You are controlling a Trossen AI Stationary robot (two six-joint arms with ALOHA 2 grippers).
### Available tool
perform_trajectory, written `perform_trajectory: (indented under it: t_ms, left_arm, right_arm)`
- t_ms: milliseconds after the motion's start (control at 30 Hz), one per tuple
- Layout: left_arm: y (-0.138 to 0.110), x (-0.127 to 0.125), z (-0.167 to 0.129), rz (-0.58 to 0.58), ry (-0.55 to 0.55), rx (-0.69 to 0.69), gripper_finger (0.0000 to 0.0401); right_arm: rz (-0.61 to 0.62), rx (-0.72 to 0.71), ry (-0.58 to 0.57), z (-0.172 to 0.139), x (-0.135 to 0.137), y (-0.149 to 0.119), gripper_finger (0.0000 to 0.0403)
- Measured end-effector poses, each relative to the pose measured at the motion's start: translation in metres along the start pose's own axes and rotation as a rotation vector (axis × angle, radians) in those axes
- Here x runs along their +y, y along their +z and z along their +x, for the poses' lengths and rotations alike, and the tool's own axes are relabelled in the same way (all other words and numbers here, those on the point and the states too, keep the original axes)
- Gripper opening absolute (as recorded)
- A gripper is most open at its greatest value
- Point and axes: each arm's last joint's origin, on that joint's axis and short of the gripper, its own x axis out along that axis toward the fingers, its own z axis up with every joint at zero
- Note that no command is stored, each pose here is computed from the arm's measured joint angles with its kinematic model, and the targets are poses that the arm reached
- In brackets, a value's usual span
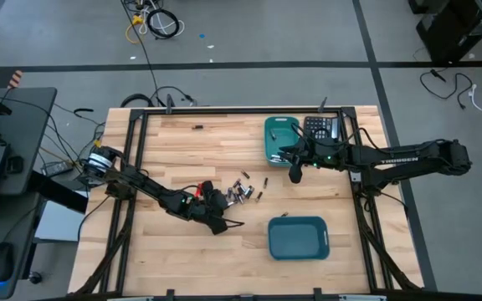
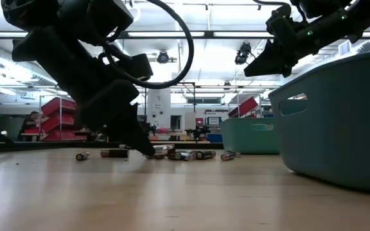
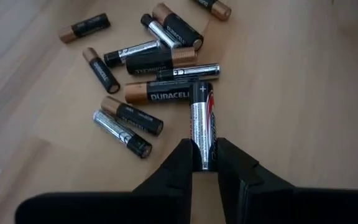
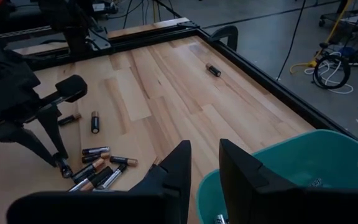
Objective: Sort batteries
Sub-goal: Put the silver battery into the green bin
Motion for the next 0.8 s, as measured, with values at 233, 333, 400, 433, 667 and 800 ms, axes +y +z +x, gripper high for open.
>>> perform_trajectory:
  t_ms: [233, 333, 400, 433, 667, 800]
  left_arm:
    - [0.006, 0.0, -0.001, 0.062, 0.039, -0.072, 0.0048]
    - [0.018, -0.001, -0.005, 0.115, 0.074, -0.177, 0.0048]
    - [0.026, -0.001, -0.007, 0.153, 0.109, -0.252, 0.0048]
    - [0.032, -0.001, -0.007, 0.169, 0.125, -0.294, 0.0048]
    - [0.071, 0.01, -0.012, 0.237, 0.173, -0.565, 0.0048]
    - [0.089, 0.023, -0.013, 0.237, 0.123, -0.705, 0.0048]
  right_arm:
    - [0.002, 0.0, 0.0, 0.0, 0.0, 0.0, 0.0069]
    - [-0.001, 0.0, 0.01, 0.0, 0.002, 0.0, 0.0069]
    - [-0.006, -0.001, 0.025, -0.001, 0.005, -0.001, 0.0069]
    - [-0.007, -0.007, 0.034, -0.002, 0.007, 0.0, 0.0069]
    - [-0.055, -0.086, 0.11, -0.006, 0.022, 0.005, 0.0069]
    - [-0.118, -0.141, 0.159, -0.01, 0.032, 0.009, 0.0069]
